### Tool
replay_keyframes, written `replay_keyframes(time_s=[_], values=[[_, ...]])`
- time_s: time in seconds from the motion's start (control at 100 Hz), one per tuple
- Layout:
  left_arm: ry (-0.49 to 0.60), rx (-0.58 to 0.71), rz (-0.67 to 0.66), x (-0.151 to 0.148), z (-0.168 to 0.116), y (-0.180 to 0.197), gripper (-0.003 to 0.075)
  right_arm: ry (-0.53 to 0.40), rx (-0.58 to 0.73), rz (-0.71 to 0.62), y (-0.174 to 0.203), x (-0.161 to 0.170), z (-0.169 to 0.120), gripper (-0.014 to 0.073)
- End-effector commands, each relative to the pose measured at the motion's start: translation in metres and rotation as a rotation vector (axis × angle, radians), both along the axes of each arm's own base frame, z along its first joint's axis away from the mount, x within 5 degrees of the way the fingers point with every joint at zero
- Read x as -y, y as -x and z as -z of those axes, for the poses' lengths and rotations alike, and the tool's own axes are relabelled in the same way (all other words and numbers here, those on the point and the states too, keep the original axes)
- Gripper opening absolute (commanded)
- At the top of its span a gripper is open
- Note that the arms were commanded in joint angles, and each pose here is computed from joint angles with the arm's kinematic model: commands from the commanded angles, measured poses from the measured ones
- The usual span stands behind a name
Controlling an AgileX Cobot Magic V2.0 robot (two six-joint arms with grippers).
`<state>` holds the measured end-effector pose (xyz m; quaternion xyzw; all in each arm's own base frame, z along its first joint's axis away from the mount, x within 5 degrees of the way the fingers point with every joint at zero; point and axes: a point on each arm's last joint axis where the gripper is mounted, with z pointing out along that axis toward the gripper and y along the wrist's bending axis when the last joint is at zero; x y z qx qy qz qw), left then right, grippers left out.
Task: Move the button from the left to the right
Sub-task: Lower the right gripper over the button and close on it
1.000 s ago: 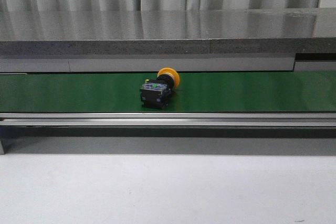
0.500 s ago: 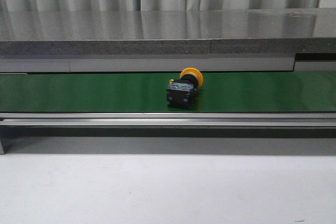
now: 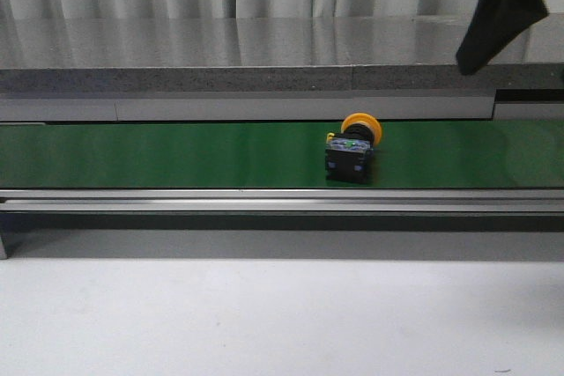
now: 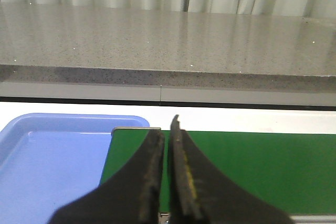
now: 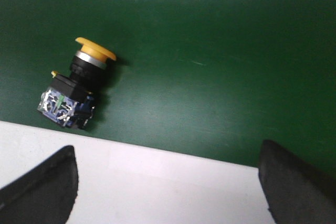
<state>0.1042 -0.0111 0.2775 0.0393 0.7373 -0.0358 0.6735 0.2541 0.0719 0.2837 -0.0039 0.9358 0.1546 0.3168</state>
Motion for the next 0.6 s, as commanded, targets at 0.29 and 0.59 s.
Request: replay_keyframes(time_s=[0.29, 0.59], values=[[0.018, 0.11, 0.0, 0.0, -0.017, -0.001, 0.0005, -0.012, 0.033, -0.054, -0.052, -0.034, 0.0, 0.0652], [0.018, 0.11, 0.0, 0.0, -0.017, -0.001, 0.0005, 0.032, -0.024, -0.077, -0.066, -0.039, 0.016, 0.0652]])
